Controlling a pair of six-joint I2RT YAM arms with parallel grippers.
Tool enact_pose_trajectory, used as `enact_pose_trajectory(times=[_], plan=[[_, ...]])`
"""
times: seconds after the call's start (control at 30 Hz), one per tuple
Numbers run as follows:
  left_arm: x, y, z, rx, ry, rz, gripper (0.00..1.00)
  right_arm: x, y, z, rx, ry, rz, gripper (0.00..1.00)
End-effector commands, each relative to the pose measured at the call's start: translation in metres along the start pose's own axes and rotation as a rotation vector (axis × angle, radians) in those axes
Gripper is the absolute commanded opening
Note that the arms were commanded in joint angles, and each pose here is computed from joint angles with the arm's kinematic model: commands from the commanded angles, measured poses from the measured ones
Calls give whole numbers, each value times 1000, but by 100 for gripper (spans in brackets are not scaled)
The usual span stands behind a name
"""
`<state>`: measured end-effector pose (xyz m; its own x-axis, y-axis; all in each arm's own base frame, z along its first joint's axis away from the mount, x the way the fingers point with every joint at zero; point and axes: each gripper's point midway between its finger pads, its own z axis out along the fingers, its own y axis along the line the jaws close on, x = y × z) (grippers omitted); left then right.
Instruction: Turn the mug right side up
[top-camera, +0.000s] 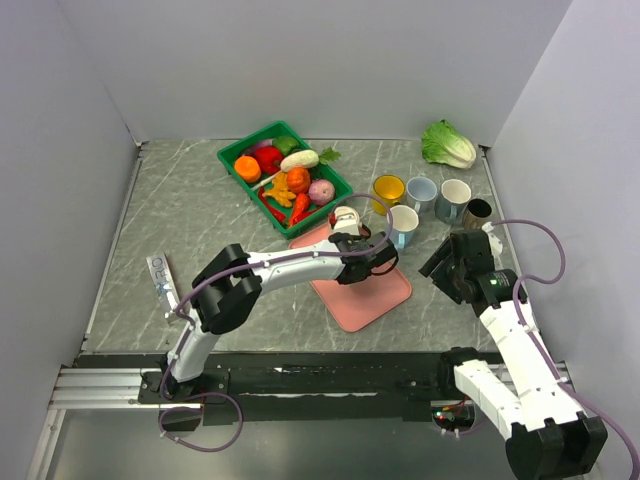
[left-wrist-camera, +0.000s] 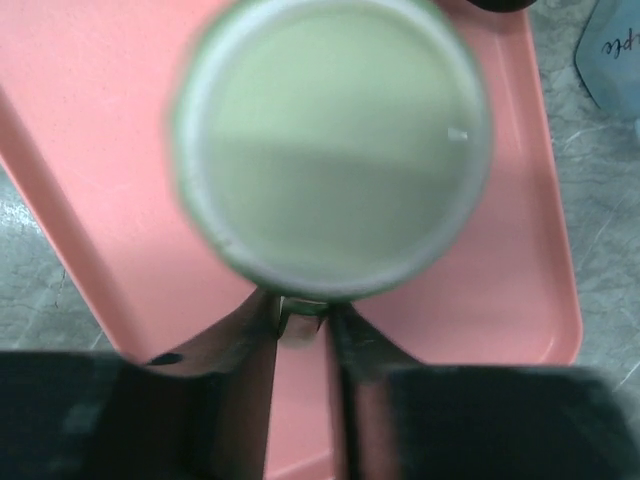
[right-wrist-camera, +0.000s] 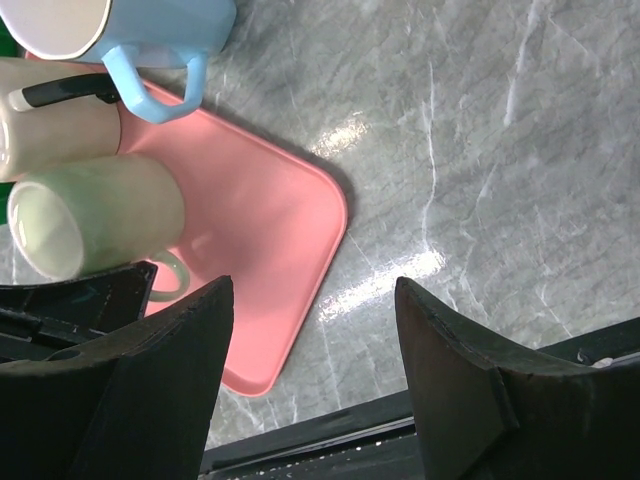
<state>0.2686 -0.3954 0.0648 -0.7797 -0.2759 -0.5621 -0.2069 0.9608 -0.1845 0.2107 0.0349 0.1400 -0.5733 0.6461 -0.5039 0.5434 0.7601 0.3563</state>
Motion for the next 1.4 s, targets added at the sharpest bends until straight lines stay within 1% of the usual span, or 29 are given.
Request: enact_pose_trajectory(times=[0.0,0.03,0.07,0.23,0.33,0.37,0.4,0.43,0.47,0.5,0.53,0.6,0.63,0.67,0.7,0.73,0.77,0.8,0.83,0.87,0.9,0.93,0.97,1.0,1.17,1.2,1.27,1.37], plan=[[-18,-6,-15,27,-52,2,17,-7,1,0,-3,-27,6,72],[-19,-6,-16,30,-55,2,11,-7,1,0,-4,-25,8,72],[-19,-6,-17,32,-54,9,1,-7,1,0,-8,-24,9,72],[-18,-7,-24,64,-34,20,1,-5,7,-3,-53,-18,-11,72],[-19,-8,-40,128,-13,16,1,0,21,-7,-140,13,-40,73],[-27,-11,-55,177,-15,5,1,0,26,-8,-169,17,-50,74],[-22,-6,-57,194,3,19,1,10,39,-13,-249,70,-73,75],[-33,-23,-81,314,7,-16,1,10,48,-16,-297,76,-79,77],[-33,-25,-90,364,16,-5,1,12,55,-19,-336,88,-89,79],[-31,-20,-91,388,30,-5,1,19,67,-28,-425,131,-115,80],[-42,-31,-114,495,33,-38,1,16,78,-34,-486,118,-124,81],[-52,-29,-123,559,32,-49,1,20,95,-52,-616,139,-139,82],[-64,-34,-144,637,26,-71,1,21,102,-59,-664,141,-144,84],[-72,-35,-154,676,9,-73,1,15,111,-70,-731,109,-149,84],[-81,-34,-161,705,-2,-79,1,14,117,-78,-774,108,-146,84],[-94,-33,-179,755,-26,-93,1,17,123,-89,-836,127,-157,84],[-103,-37,-195,821,-44,-93,1,12,132,-101,-902,97,-168,84],[-116,-36,-204,859,-62,-106,1,12,138,-110,-948,103,-170,84],[-131,-34,-226,925,-95,-118,1,14,143,-121,-1008,115,-185,84],[-136,-39,-243,1021,-104,-122,1,8,151,-135,-1077,82,-197,84],[-152,-37,-254,1073,-142,-145,1,8,157,-146,-1131,92,-187,84],[-161,-31,-275,1139,-162,-161,1,12,161,-161,-1202,118,-210,84],[-169,-34,-297,1247,-193,-169,1,9,164,-170,-1242,106,-214,84],[-179,-30,-304,1279,-214,-180,1,3,170,-185,-1297,82,-204,84],[-199,-28,-363,1485,-269,-178,1,-9,180,-227,-1429,24,-227,85],[-201,-27,-380,1554,-283,-166,1,-10,182,-234,-1447,26,-225,85],[-202,-28,-395,1616,-279,-164,1,-14,187,-255,-1516,-3,-256,85],[-202,-27,-419,1725,-284,-141,1,-20,191,-277,-1577,-24,-260,85]])
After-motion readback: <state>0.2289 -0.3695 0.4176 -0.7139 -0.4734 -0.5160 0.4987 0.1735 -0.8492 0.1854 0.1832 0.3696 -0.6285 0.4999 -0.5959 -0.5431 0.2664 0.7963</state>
